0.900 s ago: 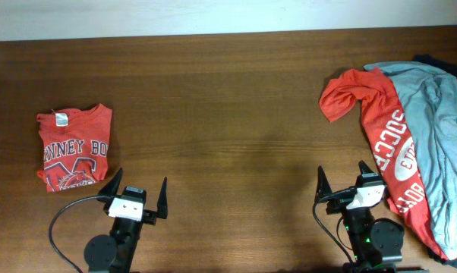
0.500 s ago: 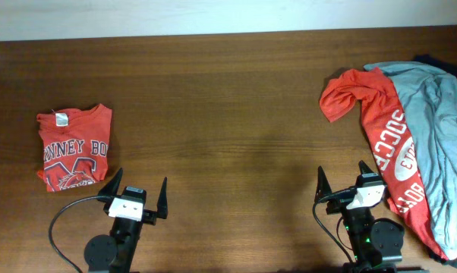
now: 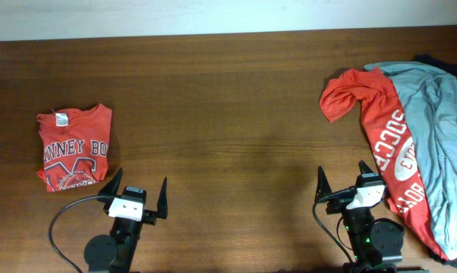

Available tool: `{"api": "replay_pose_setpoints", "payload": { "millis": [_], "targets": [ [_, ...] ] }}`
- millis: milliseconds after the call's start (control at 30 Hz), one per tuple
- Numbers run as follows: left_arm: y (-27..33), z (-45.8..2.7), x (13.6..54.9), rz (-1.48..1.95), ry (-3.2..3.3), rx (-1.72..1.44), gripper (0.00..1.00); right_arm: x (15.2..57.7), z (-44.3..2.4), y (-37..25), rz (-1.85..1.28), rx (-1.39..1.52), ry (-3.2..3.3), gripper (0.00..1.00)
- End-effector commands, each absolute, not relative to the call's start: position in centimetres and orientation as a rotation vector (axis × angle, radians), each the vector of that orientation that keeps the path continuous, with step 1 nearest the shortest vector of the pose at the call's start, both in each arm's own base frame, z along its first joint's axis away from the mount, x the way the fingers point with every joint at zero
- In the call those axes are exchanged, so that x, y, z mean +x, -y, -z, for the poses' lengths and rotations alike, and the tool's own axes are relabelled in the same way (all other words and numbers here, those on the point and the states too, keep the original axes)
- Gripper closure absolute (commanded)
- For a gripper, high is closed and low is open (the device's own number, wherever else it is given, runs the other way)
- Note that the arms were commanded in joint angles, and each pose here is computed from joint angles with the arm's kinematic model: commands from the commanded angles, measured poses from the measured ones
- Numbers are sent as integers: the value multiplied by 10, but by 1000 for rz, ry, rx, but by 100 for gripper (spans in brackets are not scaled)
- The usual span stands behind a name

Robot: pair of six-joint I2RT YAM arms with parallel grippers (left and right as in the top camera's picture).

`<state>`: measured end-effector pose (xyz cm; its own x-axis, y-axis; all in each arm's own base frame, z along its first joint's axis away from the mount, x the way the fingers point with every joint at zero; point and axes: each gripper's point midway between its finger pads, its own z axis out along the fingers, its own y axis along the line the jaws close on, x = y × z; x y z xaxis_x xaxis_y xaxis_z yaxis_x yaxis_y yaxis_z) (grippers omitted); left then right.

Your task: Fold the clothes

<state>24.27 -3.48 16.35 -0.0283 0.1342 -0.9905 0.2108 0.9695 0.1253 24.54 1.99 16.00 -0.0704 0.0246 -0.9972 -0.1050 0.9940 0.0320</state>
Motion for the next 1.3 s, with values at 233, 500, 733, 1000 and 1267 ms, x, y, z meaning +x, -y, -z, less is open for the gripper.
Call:
{"api": "replay_pose_setpoints", "payload": {
  "millis": [233, 500, 733, 1000, 1267],
  "targets": [
    [37, -162, 242, 60, -1601, 287, 0, 245, -158, -20, -112, -59, -1642, 1],
    [37, -162, 242, 60, -1601, 287, 1, 245, -158, -20, -112, -59, -1642, 1],
    [38, -162, 242, 64, -1600, 290, 0, 245, -159, -23, -143, -57, -1636, 1],
    [38, -171, 241, 150, -1598, 200, 0, 242, -183, -22, -166, -20, -1593, 1],
    [38, -216, 232, 152, -1624, 199, 0, 236, -222, -8, -100, 44, -1666, 2]
  ]
}}
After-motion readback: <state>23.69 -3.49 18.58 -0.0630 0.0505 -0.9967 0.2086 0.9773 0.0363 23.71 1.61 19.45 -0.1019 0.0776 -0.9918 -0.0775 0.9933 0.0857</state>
